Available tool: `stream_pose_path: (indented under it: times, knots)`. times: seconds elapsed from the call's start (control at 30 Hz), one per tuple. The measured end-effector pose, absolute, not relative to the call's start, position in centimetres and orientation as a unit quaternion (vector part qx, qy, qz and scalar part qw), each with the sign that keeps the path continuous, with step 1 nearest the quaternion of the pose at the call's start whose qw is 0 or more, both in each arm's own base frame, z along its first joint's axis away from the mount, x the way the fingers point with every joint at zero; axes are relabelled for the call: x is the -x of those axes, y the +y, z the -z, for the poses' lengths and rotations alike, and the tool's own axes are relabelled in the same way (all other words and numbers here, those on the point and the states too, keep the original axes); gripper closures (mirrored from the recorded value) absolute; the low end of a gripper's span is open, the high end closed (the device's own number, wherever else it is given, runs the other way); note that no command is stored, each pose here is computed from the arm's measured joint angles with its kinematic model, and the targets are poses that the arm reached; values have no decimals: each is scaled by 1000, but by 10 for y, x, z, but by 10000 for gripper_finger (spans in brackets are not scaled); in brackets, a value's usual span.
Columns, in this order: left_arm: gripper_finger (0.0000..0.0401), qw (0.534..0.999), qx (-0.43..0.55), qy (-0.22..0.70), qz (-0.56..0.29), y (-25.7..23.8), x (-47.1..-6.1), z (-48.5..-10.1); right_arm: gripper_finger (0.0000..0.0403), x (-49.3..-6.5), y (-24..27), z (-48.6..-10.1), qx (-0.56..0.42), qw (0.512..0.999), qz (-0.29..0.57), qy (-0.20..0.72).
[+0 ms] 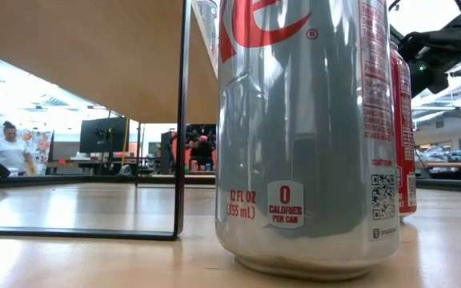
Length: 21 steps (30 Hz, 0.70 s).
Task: Place canned beverage on shelf
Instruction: Put the top red and silver soda can on the shelf
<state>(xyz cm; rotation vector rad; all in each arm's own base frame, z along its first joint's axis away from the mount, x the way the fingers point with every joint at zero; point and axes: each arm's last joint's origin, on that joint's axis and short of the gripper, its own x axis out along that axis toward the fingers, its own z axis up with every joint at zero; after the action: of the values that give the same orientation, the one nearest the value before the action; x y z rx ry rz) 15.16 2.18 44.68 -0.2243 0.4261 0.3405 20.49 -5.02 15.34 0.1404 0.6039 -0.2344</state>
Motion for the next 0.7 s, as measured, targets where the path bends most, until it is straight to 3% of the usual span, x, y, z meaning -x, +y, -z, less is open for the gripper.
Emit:
stream_pose_path:
  times: [0.1,0.33,0.57,0.7]
  knots:
    - [72,957,124,212,-155,21,-151,-447,19,-208,-50,-151,-85,946,112,293]
    - [72,957,147,215,-126,19,-151,-446,93,-217,-51,-171,-83,949,101,286]
    - [72,957,149,215,-126,19,-152,-446,93,-229,-55,-201,-63,935,109,333]
    - [72,957,149,214,-124,18,-153,-446,86,-239,-57,-238,-64,941,108,315]
